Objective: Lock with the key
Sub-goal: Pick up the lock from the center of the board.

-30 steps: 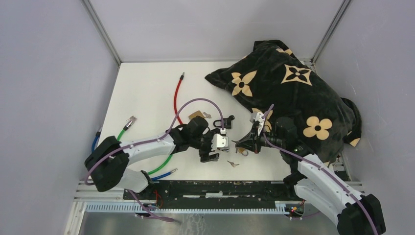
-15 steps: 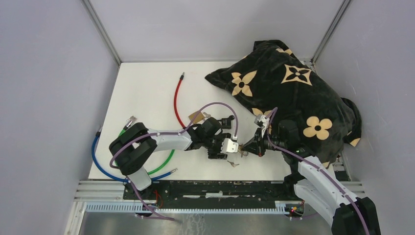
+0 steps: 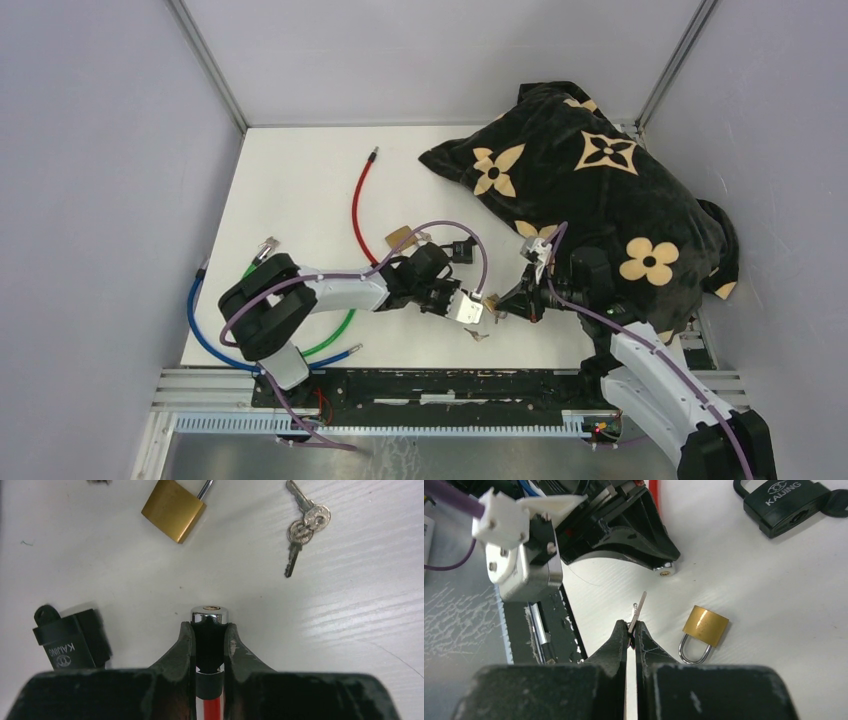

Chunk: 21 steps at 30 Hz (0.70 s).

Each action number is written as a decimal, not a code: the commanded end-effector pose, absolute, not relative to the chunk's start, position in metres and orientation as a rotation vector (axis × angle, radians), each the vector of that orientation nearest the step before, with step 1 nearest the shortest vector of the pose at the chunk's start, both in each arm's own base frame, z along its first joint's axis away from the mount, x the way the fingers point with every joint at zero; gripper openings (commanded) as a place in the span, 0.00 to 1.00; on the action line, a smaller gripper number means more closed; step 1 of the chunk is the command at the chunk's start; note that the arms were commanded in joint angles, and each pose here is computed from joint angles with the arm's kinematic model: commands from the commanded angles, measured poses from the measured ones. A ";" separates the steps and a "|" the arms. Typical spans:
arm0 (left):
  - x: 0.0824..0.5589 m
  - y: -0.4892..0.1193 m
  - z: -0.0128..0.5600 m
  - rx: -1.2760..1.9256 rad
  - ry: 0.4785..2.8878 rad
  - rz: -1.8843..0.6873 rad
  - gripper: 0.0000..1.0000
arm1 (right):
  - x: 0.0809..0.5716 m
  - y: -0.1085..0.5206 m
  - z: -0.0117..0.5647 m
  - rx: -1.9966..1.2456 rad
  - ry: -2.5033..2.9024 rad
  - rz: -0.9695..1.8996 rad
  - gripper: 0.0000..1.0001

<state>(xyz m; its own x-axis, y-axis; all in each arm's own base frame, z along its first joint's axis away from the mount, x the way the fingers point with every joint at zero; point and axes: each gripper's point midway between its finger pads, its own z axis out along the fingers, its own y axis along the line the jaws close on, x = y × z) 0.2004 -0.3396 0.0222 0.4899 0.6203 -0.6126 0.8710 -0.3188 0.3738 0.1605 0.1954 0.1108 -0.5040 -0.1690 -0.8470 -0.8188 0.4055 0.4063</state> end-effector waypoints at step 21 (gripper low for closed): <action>0.220 -0.274 0.292 1.182 0.419 0.252 0.02 | 0.176 0.246 0.266 -0.807 1.535 1.287 0.00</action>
